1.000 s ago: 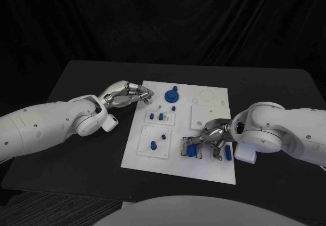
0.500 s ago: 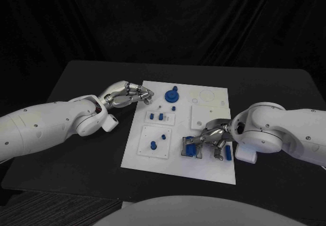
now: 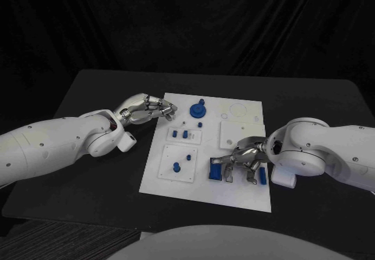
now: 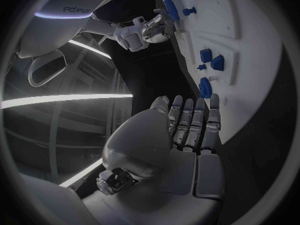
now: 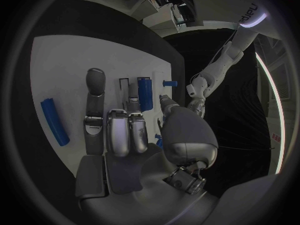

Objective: Assemble the parts on the task board

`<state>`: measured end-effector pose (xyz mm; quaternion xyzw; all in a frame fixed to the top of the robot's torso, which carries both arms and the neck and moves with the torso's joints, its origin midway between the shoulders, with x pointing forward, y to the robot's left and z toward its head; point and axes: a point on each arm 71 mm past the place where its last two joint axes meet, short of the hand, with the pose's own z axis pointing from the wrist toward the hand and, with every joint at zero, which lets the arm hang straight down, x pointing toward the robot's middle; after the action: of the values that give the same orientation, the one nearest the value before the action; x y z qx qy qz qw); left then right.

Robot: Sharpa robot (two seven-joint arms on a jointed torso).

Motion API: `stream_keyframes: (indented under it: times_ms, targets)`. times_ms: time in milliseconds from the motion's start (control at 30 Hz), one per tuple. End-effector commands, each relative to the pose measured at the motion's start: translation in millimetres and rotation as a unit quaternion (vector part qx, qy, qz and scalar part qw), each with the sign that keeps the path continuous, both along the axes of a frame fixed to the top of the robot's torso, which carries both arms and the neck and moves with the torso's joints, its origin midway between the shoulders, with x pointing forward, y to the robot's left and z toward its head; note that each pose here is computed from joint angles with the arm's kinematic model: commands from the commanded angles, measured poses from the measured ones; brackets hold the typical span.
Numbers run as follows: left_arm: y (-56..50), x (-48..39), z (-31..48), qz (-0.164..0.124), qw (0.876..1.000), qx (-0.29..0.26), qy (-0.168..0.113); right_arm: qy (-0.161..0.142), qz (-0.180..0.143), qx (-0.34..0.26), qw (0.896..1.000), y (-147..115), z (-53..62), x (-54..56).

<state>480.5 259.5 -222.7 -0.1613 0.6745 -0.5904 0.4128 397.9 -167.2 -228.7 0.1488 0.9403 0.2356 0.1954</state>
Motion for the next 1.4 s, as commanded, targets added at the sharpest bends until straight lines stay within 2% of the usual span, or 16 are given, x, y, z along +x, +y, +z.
stream_keyframes:
  times_ms: [33,233,467,600,833,967,1033,1100,1133,1267,1400]
  targets:
    - [-1.3,-1.0,-0.2,-0.006,1.0,-0.007,0.003,0.0,-0.005,-0.01,1.0,-3,-2.8,-1.7]
    - [-0.2,-1.4,-0.8,-0.006,1.0,-0.006,0.004,-0.013,-0.019,0.005,1.0,-11,1.9,-3.4]
    - [0.8,-1.8,-1.1,-0.004,1.0,-0.006,0.004,-0.037,-0.036,0.02,0.998,-29,22.4,-1.3]
    - [1.9,-1.9,-1.1,-0.002,1.0,-0.005,0.004,-0.046,-0.05,0.009,0.998,-45,34.2,1.6]
    - [1.9,-1.7,-1.3,-0.002,1.0,-0.004,0.005,-0.059,-0.049,-0.017,0.997,-61,40.6,3.3]
    - [0.9,-1.5,-1.4,-0.003,1.0,-0.005,0.005,-0.1,-0.021,-0.032,0.994,-59,43.5,4.6]
    - [0.6,-1.6,-1.5,-0.004,1.0,-0.005,0.005,-0.14,-0.001,-0.032,0.99,-55,46.2,5.2]
    - [0.6,-1.6,-1.6,-0.004,1.0,-0.005,0.005,-0.183,0.022,-0.033,0.982,-50,48.9,4.6]
    - [0.7,-1.6,-1.6,-0.004,1.0,-0.005,0.005,-0.217,0.039,-0.033,0.975,-45,50.8,3.6]
    - [1.2,-1.7,-1.9,-0.004,1.0,-0.005,0.006,-0.291,0.086,-0.035,0.952,-31,51.1,-2.2]
    - [1.1,-1.6,-2.2,-0.005,1.0,-0.005,0.006,-0.323,0.122,-0.037,0.938,-20,44.1,-8.3]
